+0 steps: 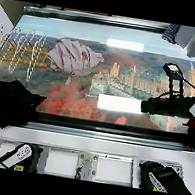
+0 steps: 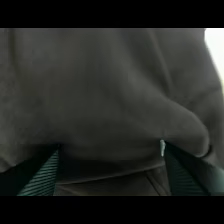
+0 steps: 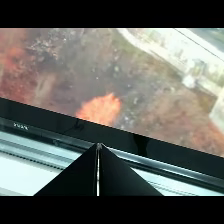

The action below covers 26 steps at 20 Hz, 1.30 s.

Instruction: Fold the clothes and pants, and hang the long-sleeved shirts on hangers.

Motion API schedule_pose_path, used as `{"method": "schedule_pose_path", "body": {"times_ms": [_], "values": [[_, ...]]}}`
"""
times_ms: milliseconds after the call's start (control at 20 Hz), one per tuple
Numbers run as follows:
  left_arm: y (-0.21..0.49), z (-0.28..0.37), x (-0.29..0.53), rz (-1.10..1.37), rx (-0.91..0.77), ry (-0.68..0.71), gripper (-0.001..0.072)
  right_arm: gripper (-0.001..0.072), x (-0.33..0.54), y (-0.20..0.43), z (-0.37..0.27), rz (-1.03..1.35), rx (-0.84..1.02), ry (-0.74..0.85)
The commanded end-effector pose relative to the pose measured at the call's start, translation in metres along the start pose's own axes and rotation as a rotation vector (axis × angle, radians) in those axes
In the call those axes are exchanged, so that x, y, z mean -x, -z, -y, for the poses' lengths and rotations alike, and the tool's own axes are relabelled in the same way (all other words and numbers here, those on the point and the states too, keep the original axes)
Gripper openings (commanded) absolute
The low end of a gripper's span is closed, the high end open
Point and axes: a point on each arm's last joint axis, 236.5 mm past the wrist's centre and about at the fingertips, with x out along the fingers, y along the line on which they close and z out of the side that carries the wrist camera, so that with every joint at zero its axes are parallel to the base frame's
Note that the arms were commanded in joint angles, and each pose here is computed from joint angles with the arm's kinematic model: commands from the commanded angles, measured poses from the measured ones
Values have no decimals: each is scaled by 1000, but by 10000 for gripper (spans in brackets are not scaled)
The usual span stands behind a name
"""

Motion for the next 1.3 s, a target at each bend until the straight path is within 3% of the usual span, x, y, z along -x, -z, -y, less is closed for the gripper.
{"method": "schedule_pose_path", "body": {"times_ms": [0,100,150,250,300,400,550,700,1000,1100,1250], "values": [[22,2,-32,-140,51,2,720,27,0,0,0,-1,0,0],[27,7,-41,-168,34,-1,720,27,0,0,0,-1,0,0],[29,11,-42,-170,19,0,686,26,0,0,0,-1,-1,0],[26,23,-36,-142,-19,13,195,27,0,0,0,-1,-1,0],[23,32,-29,-110,-42,25,25,27,0,0,0,-1,-1,0],[16,56,-3,-30,-84,79,22,26,0,0,0,-1,-1,0],[34,122,63,79,-180,270,22,26,0,-1,4,4,75,15],[94,197,145,153,-374,534,21,26,0,-3,6,10,270,26],[227,284,275,170,-577,1054,20,26,0,-11,-6,51,257,-21],[248,307,290,153,-595,1134,20,27,1,-19,-12,85,257,-39],[276,345,286,74,-668,1109,21,26,8,-38,1,175,238,19]]}}
